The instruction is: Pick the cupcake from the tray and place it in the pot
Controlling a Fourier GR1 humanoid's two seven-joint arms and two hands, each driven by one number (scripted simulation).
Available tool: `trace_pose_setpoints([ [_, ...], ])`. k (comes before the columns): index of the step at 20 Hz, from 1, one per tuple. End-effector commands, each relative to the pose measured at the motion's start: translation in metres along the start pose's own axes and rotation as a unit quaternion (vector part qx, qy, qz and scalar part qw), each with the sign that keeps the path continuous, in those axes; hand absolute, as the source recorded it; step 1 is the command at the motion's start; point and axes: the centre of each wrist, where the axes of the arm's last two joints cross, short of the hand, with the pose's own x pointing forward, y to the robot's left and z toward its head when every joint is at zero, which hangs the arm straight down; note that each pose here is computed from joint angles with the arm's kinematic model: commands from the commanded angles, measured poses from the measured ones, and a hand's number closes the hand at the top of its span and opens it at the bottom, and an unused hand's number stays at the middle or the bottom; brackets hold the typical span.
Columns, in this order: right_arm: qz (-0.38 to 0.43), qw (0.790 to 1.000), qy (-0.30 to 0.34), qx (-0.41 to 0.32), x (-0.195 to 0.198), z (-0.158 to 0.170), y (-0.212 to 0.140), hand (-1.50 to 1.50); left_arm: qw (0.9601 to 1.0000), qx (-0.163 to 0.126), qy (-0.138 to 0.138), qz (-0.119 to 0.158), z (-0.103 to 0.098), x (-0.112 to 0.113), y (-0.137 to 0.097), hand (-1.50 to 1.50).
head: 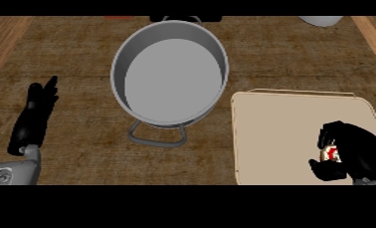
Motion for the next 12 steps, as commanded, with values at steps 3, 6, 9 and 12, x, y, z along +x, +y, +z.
trace_pose_setpoints([
  [3,0.017,0.998,-0.025,-0.057,0.006,0.015,-0.015,1.5,1.0,-0.001,-0.001,0.002,-0.008,-0.005,0.018,0.0],
  [6,0.035,0.993,-0.105,-0.035,0.013,-0.025,-0.034,1.5,1.0,-0.002,-0.003,-0.003,-0.008,0.014,0.025,0.0],
  [9,0.053,0.983,-0.168,-0.043,0.019,-0.032,-0.067,1.5,1.0,-0.008,-0.002,-0.002,0.003,0.0,0.005,0.0],
  [12,0.036,0.98,-0.162,-0.111,0.014,-0.045,-0.068,1.5,0.9999,-0.013,-0.005,0.007,0.02,0.003,0.01,0.0],
])
